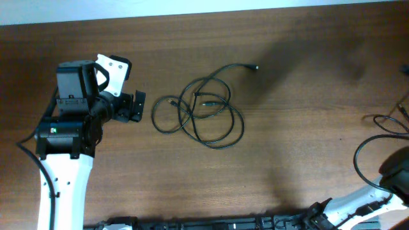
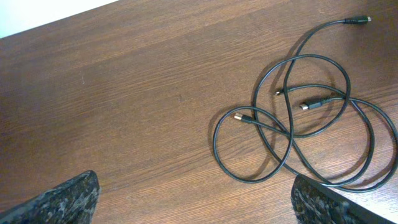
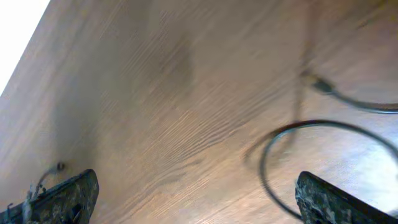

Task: Untangle cables
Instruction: 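Return the right gripper to the remaining cable pile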

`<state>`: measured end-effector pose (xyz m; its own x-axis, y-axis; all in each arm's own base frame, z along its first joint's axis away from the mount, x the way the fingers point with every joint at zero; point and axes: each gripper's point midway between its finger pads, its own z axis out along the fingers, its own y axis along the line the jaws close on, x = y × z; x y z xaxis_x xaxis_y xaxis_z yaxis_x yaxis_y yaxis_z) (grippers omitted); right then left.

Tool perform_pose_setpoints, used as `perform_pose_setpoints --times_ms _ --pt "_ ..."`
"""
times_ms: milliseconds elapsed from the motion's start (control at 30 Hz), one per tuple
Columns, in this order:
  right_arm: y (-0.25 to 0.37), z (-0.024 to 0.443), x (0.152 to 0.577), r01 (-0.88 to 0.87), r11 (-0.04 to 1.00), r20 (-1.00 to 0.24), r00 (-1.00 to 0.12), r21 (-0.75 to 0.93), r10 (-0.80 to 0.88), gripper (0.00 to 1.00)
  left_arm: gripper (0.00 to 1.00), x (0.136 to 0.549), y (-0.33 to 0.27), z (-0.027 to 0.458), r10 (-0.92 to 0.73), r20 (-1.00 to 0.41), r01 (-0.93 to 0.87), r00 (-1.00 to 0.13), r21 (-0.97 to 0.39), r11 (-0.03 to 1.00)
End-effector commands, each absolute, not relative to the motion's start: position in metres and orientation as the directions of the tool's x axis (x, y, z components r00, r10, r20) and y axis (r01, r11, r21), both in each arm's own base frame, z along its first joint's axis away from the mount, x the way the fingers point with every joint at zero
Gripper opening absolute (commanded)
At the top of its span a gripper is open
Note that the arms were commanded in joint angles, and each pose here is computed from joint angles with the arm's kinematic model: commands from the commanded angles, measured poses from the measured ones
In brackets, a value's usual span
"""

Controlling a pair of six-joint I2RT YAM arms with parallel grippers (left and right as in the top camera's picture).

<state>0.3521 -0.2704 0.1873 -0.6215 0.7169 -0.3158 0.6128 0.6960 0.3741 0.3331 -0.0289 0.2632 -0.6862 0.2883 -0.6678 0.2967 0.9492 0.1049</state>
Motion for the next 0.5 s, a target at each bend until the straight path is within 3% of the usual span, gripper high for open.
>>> perform_pose_setpoints --times_ms 0,200,467 --pt "-0.222 0.171 0.372 0.545 0.739 -0.26 -0.705 0.396 0.659 0.99 0.99 0.334 -0.029 0.265 0.299 -0.671 0.309 -0.678 0.109 0.945" --pt "-0.127 0.128 0.386 0.423 0.813 -0.133 -0.851 0.4 0.509 0.99 0.99 0.334 -0.029 0.265 0.299 -0.671 0.309 -0.678 0.109 0.945" --pt "0.008 0.079 0.391 0.193 0.894 -0.074 -0.967 0.404 0.243 0.99 0.99 0.334 -0.029 0.265 0.299 -0.671 0.309 -0.678 0.109 0.945"
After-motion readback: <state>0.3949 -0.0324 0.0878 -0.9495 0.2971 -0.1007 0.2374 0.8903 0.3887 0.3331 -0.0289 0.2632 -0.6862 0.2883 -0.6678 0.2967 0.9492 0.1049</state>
